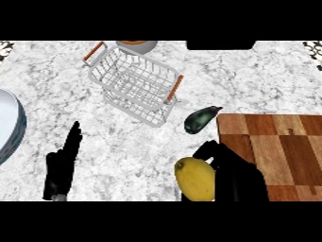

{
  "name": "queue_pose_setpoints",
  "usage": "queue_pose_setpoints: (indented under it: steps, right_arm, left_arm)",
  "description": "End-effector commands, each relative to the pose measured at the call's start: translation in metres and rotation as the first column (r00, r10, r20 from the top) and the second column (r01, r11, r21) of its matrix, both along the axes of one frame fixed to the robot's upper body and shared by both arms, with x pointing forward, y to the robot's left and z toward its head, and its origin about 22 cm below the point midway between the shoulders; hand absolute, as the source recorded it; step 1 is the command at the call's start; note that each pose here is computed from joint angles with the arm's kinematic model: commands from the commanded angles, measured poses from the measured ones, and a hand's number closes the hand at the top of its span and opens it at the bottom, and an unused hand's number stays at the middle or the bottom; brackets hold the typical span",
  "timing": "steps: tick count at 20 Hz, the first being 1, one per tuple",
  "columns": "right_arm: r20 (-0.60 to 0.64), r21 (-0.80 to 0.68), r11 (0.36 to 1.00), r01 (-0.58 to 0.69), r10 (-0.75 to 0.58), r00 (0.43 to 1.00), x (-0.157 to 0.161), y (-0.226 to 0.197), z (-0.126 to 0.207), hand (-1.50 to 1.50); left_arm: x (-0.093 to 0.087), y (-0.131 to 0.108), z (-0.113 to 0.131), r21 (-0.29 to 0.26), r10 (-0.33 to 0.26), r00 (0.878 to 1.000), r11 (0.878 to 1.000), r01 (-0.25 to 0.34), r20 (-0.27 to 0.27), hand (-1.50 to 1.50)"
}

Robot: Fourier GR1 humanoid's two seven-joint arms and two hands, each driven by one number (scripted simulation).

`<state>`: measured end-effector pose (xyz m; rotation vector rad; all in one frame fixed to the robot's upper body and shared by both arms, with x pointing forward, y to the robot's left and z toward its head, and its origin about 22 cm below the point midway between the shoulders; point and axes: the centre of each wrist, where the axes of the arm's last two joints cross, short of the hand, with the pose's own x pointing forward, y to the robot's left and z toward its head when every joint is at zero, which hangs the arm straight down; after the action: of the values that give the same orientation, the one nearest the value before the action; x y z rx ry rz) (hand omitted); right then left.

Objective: Pick the lemon from the cutting board and place it in the tiered basket

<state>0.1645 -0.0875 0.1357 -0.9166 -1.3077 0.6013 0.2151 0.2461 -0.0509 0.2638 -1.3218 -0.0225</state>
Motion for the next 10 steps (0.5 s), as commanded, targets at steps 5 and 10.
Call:
queue_pose_setpoints:
  steps: [5,10]
  right_arm:
    - [0.254,-0.020,0.993,0.119,-0.110,0.961,-0.032,0.004,0.078,1.50]
    - [0.273,-0.057,0.990,0.131,-0.111,0.956,-0.030,0.010,0.085,1.50]
  left_arm:
    - [0.002,0.003,-0.005,-0.013,-0.006,0.999,1.000,0.005,-0.034,0.00]
    - [0.000,0.011,-0.004,-0.011,0.016,0.999,1.000,-0.017,-0.029,0.00]
